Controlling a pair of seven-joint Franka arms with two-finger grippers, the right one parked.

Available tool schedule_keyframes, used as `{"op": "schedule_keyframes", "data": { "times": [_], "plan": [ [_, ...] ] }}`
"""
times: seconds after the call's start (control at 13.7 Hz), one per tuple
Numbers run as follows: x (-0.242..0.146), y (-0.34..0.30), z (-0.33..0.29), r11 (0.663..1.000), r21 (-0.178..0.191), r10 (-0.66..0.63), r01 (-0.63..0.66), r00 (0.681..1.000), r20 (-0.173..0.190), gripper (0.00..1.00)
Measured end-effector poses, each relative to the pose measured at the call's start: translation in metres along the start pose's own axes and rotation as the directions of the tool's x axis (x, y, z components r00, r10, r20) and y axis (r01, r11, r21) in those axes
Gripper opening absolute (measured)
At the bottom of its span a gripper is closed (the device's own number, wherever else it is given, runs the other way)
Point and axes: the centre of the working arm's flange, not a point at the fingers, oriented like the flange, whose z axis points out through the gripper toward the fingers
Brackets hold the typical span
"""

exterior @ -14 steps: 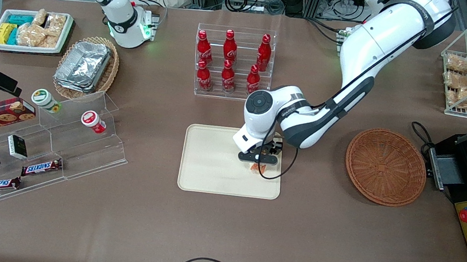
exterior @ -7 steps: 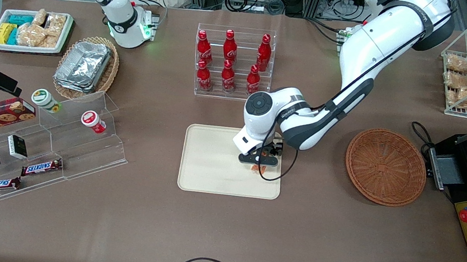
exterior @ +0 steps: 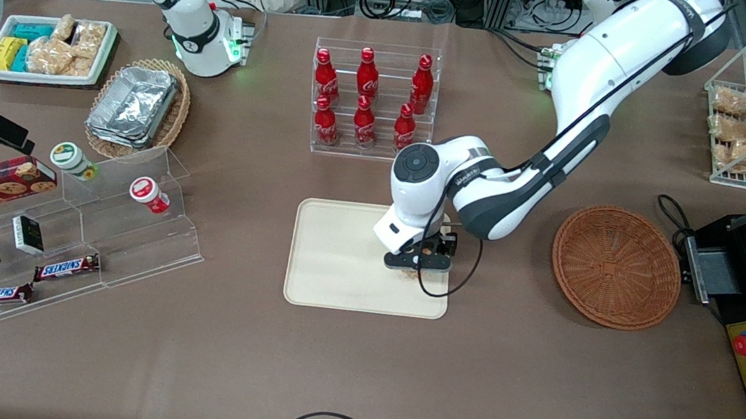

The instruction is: Place sandwich from basket to tray

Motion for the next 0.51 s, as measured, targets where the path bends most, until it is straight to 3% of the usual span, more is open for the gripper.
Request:
{"op": "schedule_keyframes", "data": {
  "times": [0.29,0.51],
  "plan": [
    [0.031,-0.031,-0.048,0.994,-0.006,-0.111,0.111,0.994,0.007,0.78],
    [0.076,-0.082,-0.098,0.974,0.035,-0.226,0.225,0.974,0.017,0.78]
  ]
}}
